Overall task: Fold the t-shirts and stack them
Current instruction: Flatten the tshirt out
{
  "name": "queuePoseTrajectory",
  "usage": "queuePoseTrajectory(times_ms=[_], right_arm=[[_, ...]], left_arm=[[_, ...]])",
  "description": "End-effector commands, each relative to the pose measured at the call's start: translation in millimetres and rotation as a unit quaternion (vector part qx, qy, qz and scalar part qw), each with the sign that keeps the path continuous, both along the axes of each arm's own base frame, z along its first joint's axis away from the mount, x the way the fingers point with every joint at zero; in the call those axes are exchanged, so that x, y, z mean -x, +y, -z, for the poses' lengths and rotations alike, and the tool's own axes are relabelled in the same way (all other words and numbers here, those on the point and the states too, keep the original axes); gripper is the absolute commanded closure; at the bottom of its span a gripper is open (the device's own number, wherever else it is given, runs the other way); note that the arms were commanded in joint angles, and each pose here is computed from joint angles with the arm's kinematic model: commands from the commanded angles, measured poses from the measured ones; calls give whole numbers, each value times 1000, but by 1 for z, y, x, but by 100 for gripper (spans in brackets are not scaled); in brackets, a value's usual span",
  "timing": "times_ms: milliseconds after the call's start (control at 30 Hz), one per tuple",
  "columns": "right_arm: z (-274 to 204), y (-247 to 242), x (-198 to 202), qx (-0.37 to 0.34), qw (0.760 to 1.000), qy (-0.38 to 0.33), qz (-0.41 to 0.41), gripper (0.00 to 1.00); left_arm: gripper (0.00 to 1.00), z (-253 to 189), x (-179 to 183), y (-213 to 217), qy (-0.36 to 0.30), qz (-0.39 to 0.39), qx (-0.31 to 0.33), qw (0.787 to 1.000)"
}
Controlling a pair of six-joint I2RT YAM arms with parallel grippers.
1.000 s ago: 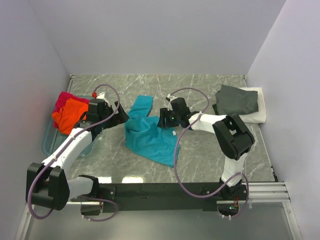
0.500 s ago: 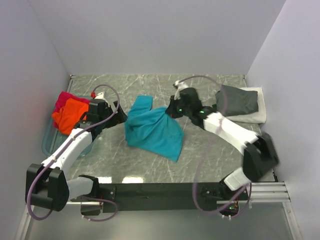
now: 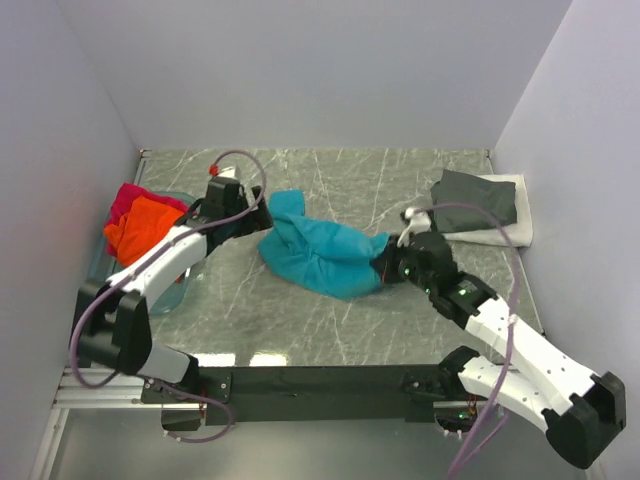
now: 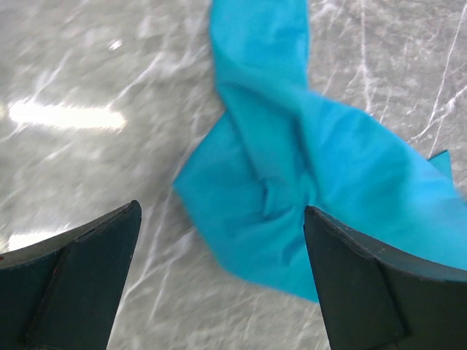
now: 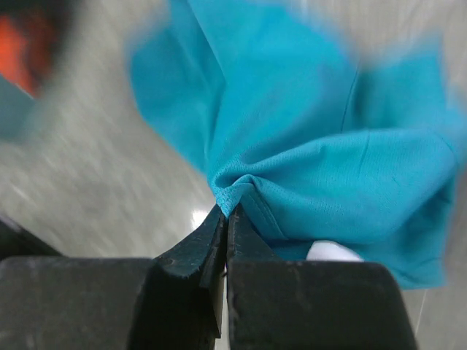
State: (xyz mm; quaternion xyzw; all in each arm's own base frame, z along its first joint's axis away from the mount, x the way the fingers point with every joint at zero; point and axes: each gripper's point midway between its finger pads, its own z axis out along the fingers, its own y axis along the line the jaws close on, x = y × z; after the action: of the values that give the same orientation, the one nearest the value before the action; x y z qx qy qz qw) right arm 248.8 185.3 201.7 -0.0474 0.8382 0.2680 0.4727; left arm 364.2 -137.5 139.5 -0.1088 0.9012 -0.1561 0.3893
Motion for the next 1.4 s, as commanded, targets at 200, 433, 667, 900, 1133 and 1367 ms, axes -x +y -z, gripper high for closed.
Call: queuePoseTrajectory(times_ms=[200,433,667,900,1133,1367], right_arm=[[93,3,63,15,986,165,2,100],[116,10,81,6,982,189,-11,100],[121,18,85,-6,981,192,-20,100],[130,22,89,-11,980,198,-31,100],[128,24,89,-17,980,194,-35,100],[128,23,91,-20,981,192,-34,100]], left_arm=[[1,6,-68,-68,3,40,-41,998],[1,39,-112,-87,25,26,-98,995],[9,54,-142,-100,8,27,-131,991],[16,67,-159,-110,-2,34,-170,985],[21,93,-167,-114,9,46,-197,979],[57,117,-166,-110,27,56,-224,973]])
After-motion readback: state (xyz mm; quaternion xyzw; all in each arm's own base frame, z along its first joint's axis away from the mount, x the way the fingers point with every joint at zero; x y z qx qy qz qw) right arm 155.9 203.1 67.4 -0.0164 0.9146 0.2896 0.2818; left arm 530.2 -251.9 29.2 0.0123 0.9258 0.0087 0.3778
